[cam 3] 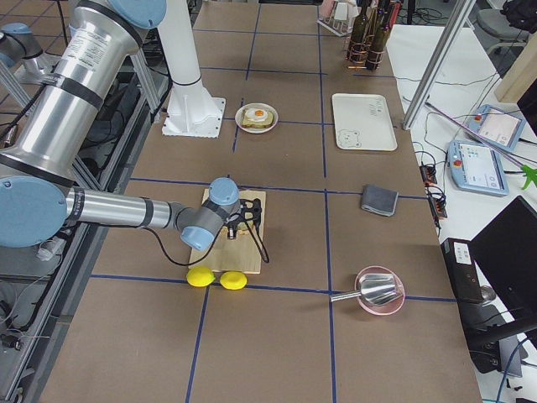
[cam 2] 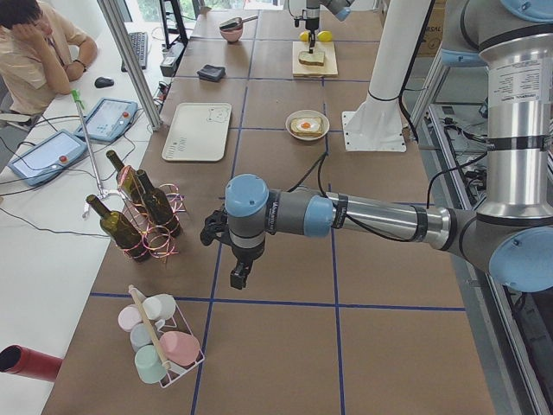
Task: Make sandwich and place on tray
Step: 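Lower the right gripper to the bread slice on the wooden board and grasp its edge, then lift the bread slice with the right gripper and carry it toward the plate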
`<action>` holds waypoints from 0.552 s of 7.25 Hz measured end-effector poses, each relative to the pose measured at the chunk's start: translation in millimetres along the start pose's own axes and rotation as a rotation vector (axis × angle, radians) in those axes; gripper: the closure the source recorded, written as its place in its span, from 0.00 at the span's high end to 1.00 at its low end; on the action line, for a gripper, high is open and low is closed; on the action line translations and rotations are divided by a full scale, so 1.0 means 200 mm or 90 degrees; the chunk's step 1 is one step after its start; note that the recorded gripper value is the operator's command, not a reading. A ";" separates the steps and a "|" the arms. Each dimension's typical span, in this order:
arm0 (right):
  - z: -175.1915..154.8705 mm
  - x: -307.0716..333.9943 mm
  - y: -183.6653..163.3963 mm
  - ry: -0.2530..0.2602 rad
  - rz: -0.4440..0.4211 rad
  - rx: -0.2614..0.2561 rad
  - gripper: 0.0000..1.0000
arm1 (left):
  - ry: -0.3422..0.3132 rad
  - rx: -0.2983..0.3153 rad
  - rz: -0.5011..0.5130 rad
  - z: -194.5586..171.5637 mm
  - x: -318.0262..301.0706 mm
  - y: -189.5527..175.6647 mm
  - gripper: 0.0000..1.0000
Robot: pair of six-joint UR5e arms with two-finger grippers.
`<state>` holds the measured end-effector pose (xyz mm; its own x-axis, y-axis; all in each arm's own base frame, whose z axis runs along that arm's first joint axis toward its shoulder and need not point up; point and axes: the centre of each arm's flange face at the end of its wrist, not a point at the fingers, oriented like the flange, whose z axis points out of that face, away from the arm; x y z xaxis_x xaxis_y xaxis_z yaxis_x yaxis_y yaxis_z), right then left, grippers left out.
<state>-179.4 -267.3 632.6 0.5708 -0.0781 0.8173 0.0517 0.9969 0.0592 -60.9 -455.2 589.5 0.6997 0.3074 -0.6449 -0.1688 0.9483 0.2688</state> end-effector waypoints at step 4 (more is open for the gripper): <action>-0.06 -0.11 -0.02 -0.032 -0.014 0.007 0.00 | 0.000 0.000 0.000 0.00 0.00 0.00 1.00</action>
<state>-182.4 -270.1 607.0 0.5280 -0.1005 0.8433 0.0549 0.9949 0.0843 -60.9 -455.2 589.3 0.6997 0.3076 -0.6448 -0.1688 0.9482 0.2692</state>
